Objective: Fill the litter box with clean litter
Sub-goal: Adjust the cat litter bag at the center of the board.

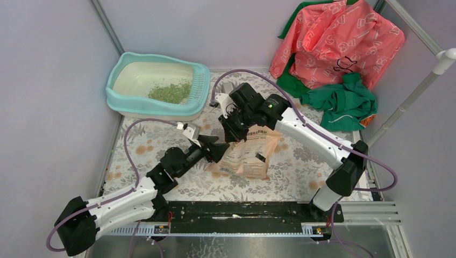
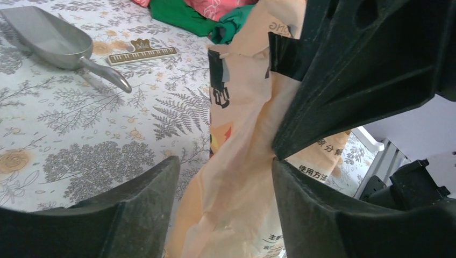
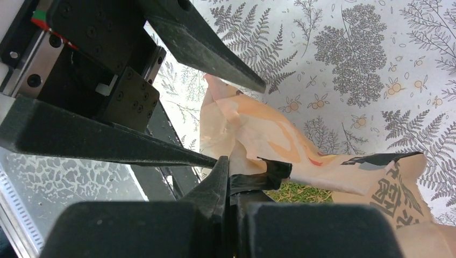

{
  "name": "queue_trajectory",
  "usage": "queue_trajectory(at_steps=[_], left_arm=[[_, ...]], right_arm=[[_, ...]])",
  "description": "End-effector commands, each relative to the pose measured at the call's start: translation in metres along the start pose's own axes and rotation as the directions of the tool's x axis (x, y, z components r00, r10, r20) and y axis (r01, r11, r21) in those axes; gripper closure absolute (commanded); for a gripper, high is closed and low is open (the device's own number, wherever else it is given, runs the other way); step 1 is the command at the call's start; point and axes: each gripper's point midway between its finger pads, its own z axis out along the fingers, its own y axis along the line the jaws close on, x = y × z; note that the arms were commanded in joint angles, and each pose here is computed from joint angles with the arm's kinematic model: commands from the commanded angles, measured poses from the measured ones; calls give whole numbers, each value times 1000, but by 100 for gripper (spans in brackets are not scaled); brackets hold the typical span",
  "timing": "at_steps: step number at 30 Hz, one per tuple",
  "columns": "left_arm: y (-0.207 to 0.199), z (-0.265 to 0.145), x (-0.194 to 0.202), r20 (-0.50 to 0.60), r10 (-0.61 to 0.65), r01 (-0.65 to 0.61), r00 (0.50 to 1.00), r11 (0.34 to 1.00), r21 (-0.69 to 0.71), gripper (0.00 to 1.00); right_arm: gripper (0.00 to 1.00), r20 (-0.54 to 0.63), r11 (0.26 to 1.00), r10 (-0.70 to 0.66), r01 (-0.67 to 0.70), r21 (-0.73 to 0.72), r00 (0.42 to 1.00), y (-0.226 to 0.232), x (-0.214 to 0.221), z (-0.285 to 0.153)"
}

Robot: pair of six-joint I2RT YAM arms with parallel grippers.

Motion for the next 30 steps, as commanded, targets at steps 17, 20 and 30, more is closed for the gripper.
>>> queue_trajectory(at_steps=[17, 20, 30], left_arm=[[-11, -5, -13, 58, 9, -12, 998, 998, 63, 81], [-8, -7, -8, 50, -1, -2, 999, 999, 54, 81], [17, -19, -3, 71, -4, 9, 997, 998, -60, 72]], right_arm=[[48, 163, 994, -101, 105, -15, 982, 22, -28, -44], [41, 178, 995, -98, 95, 23, 979, 15, -26, -52], [38, 396, 959, 217, -271, 83, 892, -89, 3, -78]])
